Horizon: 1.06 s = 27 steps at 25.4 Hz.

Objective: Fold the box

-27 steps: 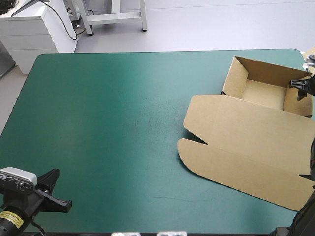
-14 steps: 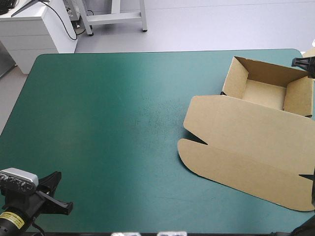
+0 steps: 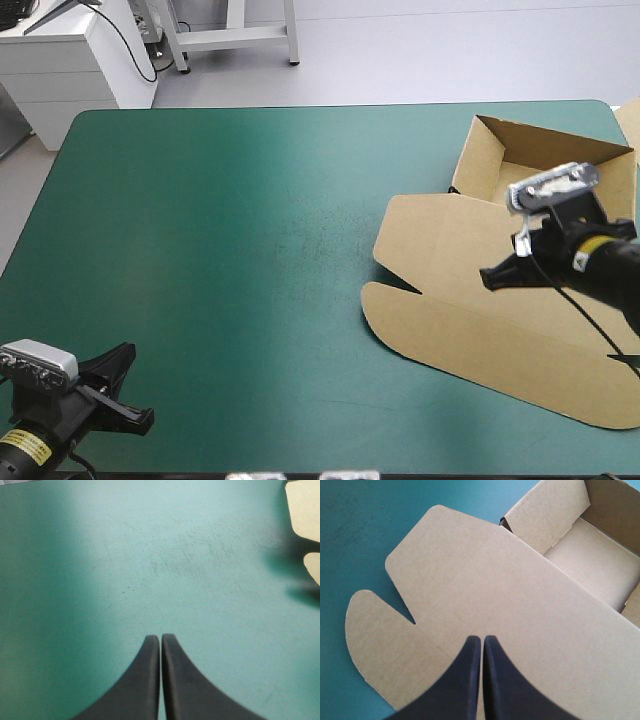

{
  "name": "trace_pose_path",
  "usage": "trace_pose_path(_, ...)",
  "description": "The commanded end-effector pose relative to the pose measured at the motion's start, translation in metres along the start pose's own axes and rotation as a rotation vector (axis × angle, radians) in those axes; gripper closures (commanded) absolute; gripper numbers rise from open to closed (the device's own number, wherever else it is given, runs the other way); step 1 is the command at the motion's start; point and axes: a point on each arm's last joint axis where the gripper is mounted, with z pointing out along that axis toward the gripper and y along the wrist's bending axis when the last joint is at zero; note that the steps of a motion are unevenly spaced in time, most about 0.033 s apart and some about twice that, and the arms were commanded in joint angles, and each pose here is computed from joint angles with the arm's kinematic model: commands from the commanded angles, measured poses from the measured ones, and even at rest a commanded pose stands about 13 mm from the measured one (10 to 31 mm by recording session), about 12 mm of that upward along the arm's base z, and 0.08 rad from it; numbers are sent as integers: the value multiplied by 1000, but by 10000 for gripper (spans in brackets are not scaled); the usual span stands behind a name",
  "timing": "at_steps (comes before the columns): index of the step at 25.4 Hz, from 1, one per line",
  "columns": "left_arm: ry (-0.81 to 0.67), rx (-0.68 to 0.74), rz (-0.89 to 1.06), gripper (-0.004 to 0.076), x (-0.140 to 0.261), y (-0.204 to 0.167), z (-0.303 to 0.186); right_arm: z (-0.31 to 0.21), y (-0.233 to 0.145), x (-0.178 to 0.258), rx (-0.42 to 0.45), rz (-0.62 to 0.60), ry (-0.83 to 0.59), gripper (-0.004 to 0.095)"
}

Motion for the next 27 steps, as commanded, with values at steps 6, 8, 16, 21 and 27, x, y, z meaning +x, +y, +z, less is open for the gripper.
trace_pose_path(6, -146, 7, 131, 731, -12, -1, -6, -50, 7, 87, 34, 13, -381, 910)
trace_pose_path(8, -147, 10, 128, 731, -4, -1, -5, -50, 8, 103, 45, 6, -461, 910)
trace_pose_path(16, -191, 48, 94, 731, 29, -3, -17, -51, 14, 166, 50, 37, -605, 908)
trace_pose_path(21, -214, 48, 97, 731, 34, -2, -25, -51, 15, 183, 44, 65, -612, 908)
trace_pose_path(27, -214, 48, 97, 731, 34, -2, -25, -60, 16, 195, 40, 96, -666, 908)
